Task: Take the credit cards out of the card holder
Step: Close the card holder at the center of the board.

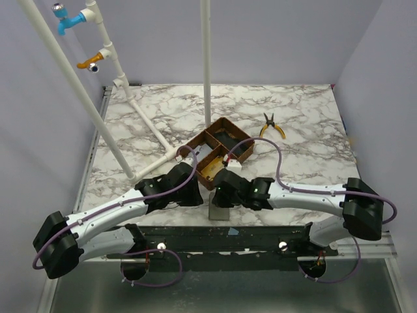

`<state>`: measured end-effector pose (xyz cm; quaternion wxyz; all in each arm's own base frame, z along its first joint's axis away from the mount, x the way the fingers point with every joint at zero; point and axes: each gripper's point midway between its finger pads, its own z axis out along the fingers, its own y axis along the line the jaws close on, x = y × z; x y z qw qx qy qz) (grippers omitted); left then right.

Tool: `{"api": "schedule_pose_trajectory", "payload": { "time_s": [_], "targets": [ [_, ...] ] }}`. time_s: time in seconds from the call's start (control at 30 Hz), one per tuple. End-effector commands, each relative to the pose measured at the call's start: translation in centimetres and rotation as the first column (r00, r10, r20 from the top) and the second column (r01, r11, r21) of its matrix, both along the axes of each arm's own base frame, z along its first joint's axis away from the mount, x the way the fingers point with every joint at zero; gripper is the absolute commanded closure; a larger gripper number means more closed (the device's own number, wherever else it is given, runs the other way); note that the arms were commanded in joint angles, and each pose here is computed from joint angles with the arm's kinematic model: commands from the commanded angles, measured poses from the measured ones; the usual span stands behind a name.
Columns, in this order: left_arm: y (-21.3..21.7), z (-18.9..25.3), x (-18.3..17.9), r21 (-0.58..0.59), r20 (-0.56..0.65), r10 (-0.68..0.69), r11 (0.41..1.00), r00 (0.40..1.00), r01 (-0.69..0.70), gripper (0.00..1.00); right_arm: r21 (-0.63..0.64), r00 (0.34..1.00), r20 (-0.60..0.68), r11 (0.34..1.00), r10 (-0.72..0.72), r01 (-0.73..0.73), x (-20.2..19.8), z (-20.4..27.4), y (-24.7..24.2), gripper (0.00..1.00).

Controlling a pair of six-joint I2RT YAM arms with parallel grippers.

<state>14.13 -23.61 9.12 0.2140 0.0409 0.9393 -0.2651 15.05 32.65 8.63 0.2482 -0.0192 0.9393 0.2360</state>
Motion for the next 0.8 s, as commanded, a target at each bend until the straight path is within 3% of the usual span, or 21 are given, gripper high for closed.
{"api": "schedule_pose_trajectory", "payload": {
  "time_s": [0.0,0.2,0.6,0.77],
  "targets": [
    [1.9,-0.6,0.3,0.049,0.007,0.042,0.998,0.999,-0.042,0.79,-0.064,0.998,0.0,0.996,0.061,-0.061,-0.9,-0.9,1.3,0.83],
    [2.9,-0.1,0.7,0.055,0.018,0.064,0.996,0.998,-0.065,0.78,-0.044,0.997,0.009,0.996,0.078,-0.078,-1.0,-0.5,2.6,0.53],
    [4.6,1.7,1.8,0.053,0.062,0.091,0.994,0.994,-0.094,0.77,0.014,0.995,0.025,0.995,0.098,-0.099,-0.6,0.9,4.7,0.41],
    [5.0,2.2,1.8,0.048,0.077,0.092,0.994,0.993,-0.096,0.76,0.016,0.993,0.031,0.994,0.11,-0.111,-0.7,1.2,5.2,0.27]
  ]
}}
